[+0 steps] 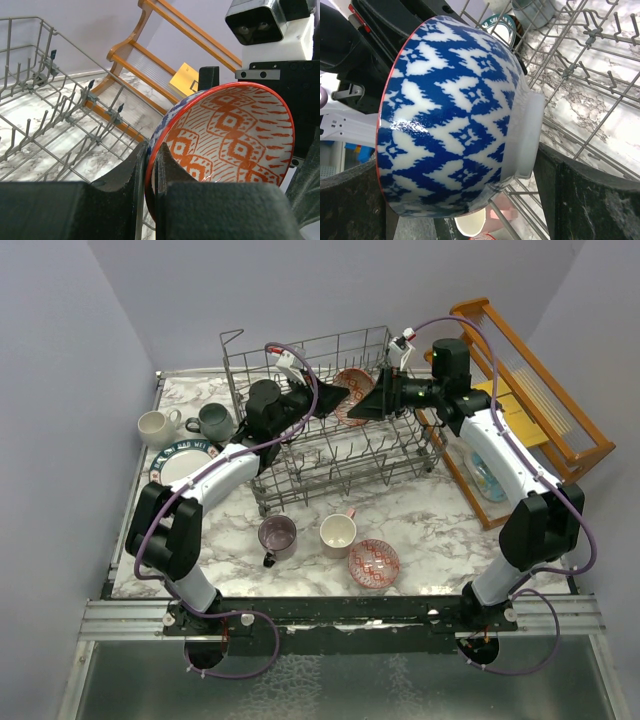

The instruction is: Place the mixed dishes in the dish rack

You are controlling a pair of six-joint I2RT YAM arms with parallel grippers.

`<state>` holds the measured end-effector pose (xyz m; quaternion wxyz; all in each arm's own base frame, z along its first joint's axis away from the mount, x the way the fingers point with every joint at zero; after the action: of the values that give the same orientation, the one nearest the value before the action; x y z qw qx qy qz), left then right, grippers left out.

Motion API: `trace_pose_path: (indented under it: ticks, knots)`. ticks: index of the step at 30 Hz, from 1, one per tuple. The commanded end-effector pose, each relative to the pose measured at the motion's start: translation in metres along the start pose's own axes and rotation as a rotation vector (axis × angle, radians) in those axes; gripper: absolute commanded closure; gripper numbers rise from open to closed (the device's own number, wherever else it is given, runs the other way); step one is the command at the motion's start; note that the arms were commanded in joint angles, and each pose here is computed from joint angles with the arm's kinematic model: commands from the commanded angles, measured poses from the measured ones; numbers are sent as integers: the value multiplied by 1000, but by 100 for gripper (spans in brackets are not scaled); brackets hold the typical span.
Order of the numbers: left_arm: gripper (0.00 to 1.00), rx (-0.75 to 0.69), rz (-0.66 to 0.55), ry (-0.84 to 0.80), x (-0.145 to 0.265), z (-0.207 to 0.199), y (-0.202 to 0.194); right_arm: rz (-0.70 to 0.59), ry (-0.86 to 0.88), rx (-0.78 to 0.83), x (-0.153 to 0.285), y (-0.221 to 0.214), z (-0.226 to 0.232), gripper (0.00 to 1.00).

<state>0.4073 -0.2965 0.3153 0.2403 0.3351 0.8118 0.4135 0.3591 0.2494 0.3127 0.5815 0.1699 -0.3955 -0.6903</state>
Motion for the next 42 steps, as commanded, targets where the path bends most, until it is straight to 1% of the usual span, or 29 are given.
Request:
trace_pose_path:
  ticks: [1,3,7,11,12,15,18,19,22,23,24,25,27,29,31,33,35,37,39,40,41,42]
  knots:
    - [100,-5,-63,-83,-4,-21,20,-31,-20,42,-1,10,3,0]
    - [100,1,-59,-76,-4,-20,19,-41,-31,64,1,14,4,1]
    - [100,10,-53,-64,-5,-17,16,-53,-58,98,3,18,4,8]
    - [100,14,-49,-61,-7,-15,15,-50,-59,105,3,16,3,10]
    - [100,16,-49,-62,-7,-16,15,-47,-54,104,2,15,3,12]
    - [100,12,-49,-62,-8,-16,15,-38,-41,94,0,13,3,20]
    - [100,15,-45,-57,-8,-15,14,-36,-36,92,-1,13,3,36]
    - [100,17,-42,-53,-8,-15,13,-36,-36,94,-1,14,3,40]
    - [100,21,-38,-49,-8,-13,12,-41,-48,91,0,14,2,45]
    - [97,26,-37,-47,-8,-13,11,-43,-51,91,0,14,1,45]
    - [91,30,-37,-45,-8,-13,11,-45,-57,91,0,15,0,46]
    - [86,34,-37,-41,-8,-12,10,-47,-59,92,0,15,1,49]
    - [78,41,-39,-35,-7,-11,10,-49,-62,94,0,16,0,50]
    - [71,46,-40,-34,-6,-11,10,-56,-71,104,0,18,-1,54]
    - [64,48,-40,-26,-5,-11,9,-60,-85,110,0,19,-3,55]
    - [59,50,-42,-19,-3,-10,9,-64,-96,117,0,20,-6,58]
    - [56,52,-41,-8,-2,-8,8,-65,-100,121,0,20,-7,59]
    - [56,52,-39,0,-1,-6,7,-67,-103,121,0,20,-9,63]
    - [56,55,-37,9,-1,-4,6,-69,-106,122,0,21,-10,63]
    - [58,56,-35,12,-1,-4,5,-69,-106,122,0,20,-10,64]
    - [64,58,-36,15,0,-3,5,-70,-102,124,1,20,-10,64]
    - [76,61,-36,20,0,-1,5,-68,-89,122,1,20,-9,63]
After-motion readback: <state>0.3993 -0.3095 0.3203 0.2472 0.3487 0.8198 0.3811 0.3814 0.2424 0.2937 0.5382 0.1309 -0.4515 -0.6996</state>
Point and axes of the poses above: each gripper's point midway between its finger pads, its own x axis back along the fingers, its own z axis along the line the jaws close on, y = z × x, the point moved 2 cm from there along x, back along the fingers, and after that the axes turned 1 degree about x, right-handed, at the moved point
